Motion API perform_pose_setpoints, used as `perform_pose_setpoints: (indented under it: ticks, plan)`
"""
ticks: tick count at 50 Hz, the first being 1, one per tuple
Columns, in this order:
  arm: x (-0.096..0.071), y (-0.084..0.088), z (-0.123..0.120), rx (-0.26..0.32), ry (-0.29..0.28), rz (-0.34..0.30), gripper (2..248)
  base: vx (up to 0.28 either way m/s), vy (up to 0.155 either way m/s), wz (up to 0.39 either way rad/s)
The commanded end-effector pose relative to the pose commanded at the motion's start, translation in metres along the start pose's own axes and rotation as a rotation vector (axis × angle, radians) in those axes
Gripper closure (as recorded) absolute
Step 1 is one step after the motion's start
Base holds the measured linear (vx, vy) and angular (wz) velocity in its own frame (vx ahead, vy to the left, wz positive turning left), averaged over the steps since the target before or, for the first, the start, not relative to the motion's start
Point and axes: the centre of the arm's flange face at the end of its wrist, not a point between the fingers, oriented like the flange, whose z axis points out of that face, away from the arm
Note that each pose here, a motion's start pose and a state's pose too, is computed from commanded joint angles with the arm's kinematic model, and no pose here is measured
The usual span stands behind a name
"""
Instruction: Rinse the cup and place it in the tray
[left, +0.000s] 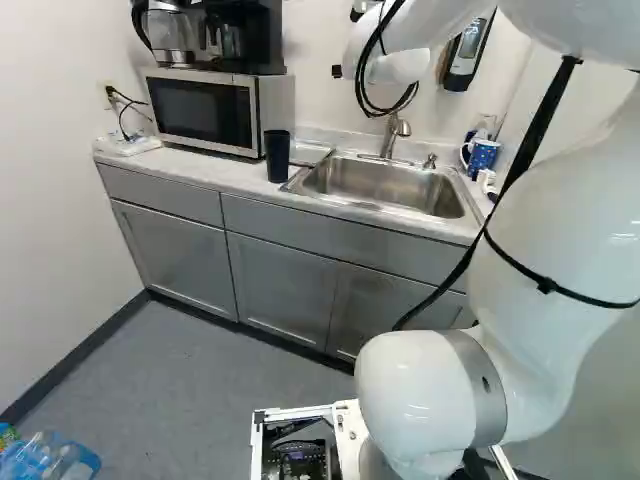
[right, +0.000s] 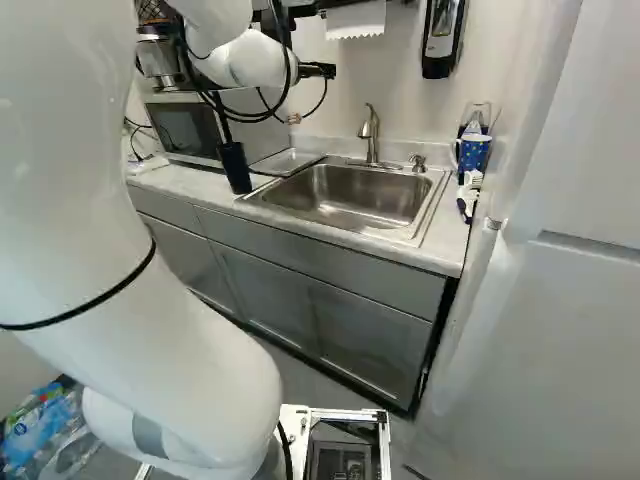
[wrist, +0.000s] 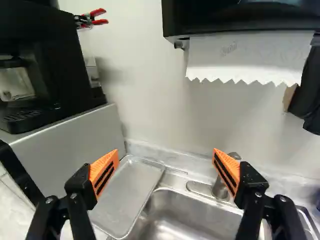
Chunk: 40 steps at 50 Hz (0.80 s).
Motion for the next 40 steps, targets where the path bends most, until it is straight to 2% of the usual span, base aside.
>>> perform_pose_setpoints:
  ticks: [10,40]
  plan:
    - [-0.002,0.009,0.018,-0.016,-0.037,0.002,3,0.000,0.000,0.000]
    - [-0.015,0.039,0.064,-0.064,-0.200,0.012,3,0.000,0.000,0.000]
